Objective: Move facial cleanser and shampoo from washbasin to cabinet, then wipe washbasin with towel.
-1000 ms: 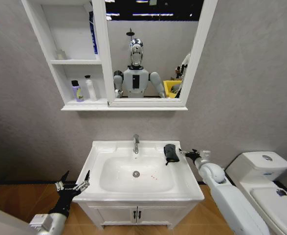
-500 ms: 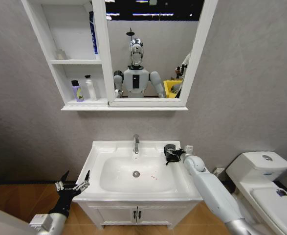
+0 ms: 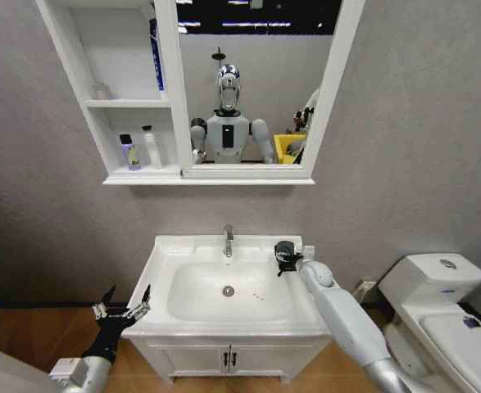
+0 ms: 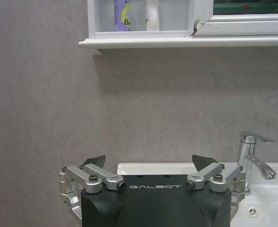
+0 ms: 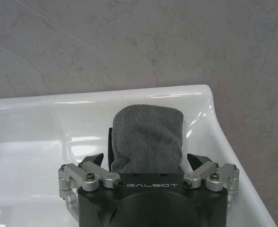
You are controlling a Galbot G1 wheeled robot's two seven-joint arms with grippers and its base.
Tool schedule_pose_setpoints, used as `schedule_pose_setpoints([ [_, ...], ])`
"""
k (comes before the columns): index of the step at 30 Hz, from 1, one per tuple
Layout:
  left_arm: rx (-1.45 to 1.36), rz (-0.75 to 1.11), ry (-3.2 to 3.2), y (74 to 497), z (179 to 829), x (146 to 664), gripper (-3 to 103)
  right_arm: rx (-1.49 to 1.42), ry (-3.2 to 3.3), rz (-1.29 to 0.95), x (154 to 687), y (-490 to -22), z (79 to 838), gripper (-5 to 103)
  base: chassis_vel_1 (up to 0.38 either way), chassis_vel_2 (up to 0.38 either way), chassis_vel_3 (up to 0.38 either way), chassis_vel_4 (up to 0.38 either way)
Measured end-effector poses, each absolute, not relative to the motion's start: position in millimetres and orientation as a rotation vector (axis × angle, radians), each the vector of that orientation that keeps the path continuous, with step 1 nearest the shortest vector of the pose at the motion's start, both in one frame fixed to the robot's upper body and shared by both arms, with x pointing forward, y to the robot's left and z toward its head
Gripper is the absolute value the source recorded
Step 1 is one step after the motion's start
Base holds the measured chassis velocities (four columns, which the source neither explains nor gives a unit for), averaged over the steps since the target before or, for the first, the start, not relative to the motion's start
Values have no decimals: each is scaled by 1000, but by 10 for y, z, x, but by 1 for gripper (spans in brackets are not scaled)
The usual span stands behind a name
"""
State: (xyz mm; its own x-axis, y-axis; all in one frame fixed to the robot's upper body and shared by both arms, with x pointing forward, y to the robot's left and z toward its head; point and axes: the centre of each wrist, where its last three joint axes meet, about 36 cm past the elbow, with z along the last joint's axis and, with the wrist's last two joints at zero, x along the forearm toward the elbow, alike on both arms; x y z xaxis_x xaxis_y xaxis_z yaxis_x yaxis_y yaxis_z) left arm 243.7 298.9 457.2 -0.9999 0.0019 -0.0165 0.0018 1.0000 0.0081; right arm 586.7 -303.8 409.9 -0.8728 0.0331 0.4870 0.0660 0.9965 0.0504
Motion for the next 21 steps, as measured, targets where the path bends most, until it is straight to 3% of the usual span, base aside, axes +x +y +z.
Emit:
schedule_pose_setpoints([
  [10, 3, 13, 3125, 2989, 4572, 2437, 100, -71, -2628, -122, 5921, -3032, 4019, 67, 0, 0, 0, 0],
  [14, 3, 13, 3125, 2989, 4572, 2437, 100, -66, -2627, -134, 5928, -2995, 4001, 45, 0, 0, 0, 0],
  [16, 3, 13, 3125, 2989, 4572, 2437, 100, -65, -2626, -135, 5925, -2992, 3995, 45, 0, 0, 0, 0],
  [21, 3, 13, 3125, 2989, 4572, 2437, 100, -65, -2635, -130, 5864, -2978, 4017, 29, 0, 0, 0, 0],
])
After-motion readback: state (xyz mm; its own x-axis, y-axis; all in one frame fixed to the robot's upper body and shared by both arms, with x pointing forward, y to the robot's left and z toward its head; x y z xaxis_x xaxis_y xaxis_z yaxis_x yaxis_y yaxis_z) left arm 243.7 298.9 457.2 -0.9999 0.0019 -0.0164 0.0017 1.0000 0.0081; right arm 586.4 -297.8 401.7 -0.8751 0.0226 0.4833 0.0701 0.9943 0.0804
